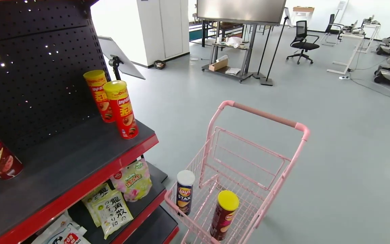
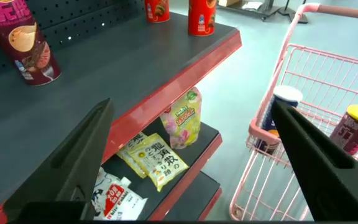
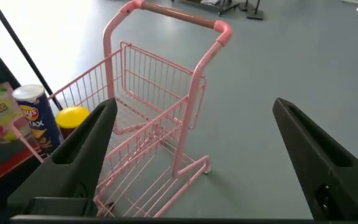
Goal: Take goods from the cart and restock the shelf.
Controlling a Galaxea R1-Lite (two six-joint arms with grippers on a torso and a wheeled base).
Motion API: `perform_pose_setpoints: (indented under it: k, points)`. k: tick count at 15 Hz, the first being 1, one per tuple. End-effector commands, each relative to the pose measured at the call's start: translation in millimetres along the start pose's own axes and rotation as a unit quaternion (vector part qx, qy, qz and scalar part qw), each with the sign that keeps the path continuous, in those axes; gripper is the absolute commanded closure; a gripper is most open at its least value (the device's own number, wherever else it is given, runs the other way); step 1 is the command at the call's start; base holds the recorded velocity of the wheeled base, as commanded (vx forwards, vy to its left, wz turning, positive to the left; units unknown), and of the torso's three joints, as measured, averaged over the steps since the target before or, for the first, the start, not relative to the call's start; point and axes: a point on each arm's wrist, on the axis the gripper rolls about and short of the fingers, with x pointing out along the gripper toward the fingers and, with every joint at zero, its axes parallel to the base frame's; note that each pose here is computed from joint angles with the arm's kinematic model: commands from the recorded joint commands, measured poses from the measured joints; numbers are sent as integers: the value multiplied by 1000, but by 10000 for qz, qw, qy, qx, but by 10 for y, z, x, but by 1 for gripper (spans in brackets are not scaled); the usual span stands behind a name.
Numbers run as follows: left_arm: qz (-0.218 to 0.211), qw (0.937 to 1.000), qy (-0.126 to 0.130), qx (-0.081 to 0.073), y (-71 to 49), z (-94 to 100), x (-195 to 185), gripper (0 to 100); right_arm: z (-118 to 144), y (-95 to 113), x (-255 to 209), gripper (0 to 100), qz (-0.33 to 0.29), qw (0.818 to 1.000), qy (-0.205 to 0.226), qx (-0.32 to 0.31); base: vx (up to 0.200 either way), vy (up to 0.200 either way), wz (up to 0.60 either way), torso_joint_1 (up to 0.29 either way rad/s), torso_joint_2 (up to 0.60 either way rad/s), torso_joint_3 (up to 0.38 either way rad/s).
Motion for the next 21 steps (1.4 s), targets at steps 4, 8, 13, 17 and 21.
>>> perform_pose_setpoints:
  k: [4, 8, 13, 17, 21]
  points:
    - [2, 10000, 12, -1, 0, -1, 1, 0, 1125, -4, 247, 0, 75, 9957, 136, 914, 0, 0, 0, 0, 0, 0]
    - [2, 10000, 12, -1, 0, 1, 2, 0, 1568, -33, 1052, 0, -340, 9898, 1311, 441, 0, 0, 0, 0, 0, 0]
    - [2, 10000, 12, -1, 0, -1, 1, 0, 1067, 330, 2171, 0, 571, 9495, 3051, 455, 0, 0, 0, 0, 0, 0]
    - [10, 10000, -3, -1, 0, 1, 0, 0, 783, 661, 2318, 0, 1133, 9301, 3480, 321, 0, 0, 0, 0, 0, 0]
    - [18, 10000, -3, -1, 0, 1, 0, 0, 390, 777, 2631, 0, 1165, 9313, 3436, 307, 0, 0, 0, -117, 264, 154]
